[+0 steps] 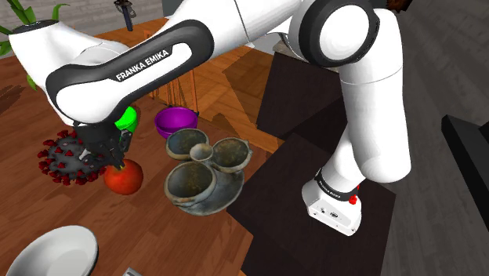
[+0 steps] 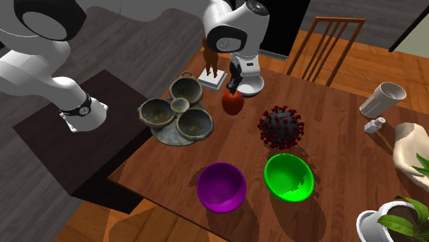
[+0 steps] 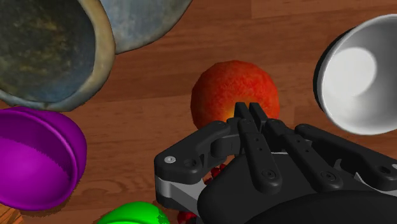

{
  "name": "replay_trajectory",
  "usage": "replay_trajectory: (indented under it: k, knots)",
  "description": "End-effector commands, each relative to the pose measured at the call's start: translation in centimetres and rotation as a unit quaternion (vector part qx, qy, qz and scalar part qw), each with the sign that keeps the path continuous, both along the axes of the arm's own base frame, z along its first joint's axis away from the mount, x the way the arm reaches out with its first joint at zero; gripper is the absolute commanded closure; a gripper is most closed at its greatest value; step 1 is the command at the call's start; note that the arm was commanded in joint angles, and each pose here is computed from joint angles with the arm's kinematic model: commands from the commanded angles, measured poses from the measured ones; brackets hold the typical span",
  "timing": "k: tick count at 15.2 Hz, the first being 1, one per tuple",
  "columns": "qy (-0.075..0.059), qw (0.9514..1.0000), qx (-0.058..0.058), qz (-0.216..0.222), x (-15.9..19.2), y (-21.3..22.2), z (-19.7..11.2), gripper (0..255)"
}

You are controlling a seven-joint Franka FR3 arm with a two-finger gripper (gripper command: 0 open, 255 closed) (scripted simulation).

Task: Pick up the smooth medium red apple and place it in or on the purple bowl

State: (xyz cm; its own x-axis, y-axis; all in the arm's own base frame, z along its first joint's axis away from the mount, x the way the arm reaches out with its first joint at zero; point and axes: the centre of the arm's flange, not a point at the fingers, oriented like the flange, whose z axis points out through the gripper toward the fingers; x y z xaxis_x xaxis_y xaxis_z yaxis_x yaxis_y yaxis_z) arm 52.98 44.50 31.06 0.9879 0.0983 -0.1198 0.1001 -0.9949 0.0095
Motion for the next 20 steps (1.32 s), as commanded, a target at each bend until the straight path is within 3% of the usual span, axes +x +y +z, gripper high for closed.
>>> replay_trajectory:
  k: [1,14,20]
  knots:
    - [0.000,1.0000,0.000,0.000,0.1,0.0,1.0,255]
    - [0.000,1.0000,0.000,0.000,0.0,0.0,7.6,255]
    - [0.000,1.0000,0.000,0.000,3.6,-6.8,9.5,255]
